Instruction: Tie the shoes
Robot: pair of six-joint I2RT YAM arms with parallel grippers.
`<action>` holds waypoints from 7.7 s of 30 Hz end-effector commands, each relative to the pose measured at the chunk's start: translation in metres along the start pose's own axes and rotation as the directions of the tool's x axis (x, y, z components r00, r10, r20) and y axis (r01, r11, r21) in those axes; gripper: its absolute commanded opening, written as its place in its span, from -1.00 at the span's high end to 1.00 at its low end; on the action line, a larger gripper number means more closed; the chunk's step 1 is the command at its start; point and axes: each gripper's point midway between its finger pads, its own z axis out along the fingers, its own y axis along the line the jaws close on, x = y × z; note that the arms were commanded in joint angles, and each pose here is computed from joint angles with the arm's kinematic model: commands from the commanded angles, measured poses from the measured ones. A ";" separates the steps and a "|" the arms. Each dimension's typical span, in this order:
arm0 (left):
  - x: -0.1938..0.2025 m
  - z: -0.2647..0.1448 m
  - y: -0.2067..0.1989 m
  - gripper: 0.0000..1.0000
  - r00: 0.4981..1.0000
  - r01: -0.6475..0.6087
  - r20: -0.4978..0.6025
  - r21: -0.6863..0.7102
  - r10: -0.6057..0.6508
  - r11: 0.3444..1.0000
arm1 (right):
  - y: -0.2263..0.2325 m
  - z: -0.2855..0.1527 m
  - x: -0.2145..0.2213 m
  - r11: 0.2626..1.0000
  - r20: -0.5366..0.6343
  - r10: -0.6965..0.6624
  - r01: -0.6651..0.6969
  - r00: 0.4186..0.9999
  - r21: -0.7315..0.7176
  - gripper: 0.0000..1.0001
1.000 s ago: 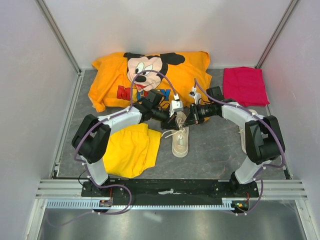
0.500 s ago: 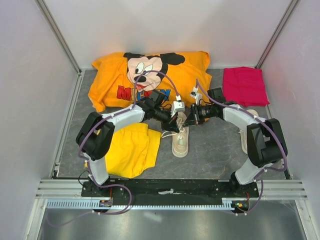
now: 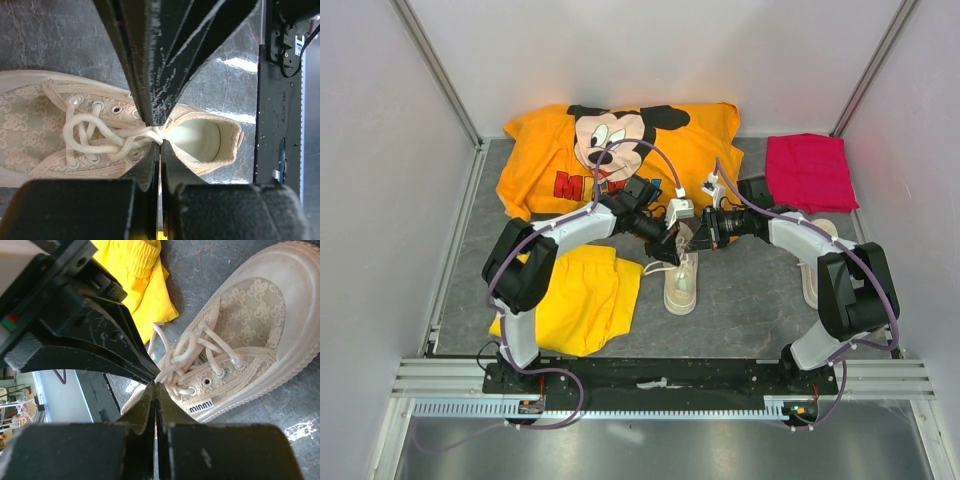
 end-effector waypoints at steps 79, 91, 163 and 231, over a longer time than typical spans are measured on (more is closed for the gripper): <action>-0.036 0.015 0.012 0.97 0.902 0.006 0.433 -0.014 0.001 1.000 | 0.006 0.005 -0.011 1.000 0.023 -0.015 0.015 1.000 -0.003 1.00; -0.029 0.019 0.002 0.92 0.906 -0.016 0.424 0.027 0.003 1.000 | 0.006 0.004 -0.013 1.000 0.033 -0.013 0.013 0.999 0.006 1.00; -0.029 0.023 -0.014 0.93 0.907 -0.092 0.419 0.097 0.043 0.991 | 0.004 -0.007 -0.001 0.998 -0.040 0.058 -0.059 0.998 -0.026 0.56; -0.070 -0.035 0.026 -0.08 0.893 -0.092 0.436 -0.070 0.113 0.993 | 0.017 -0.001 -0.015 0.998 -0.041 -0.069 0.068 0.997 -0.016 1.00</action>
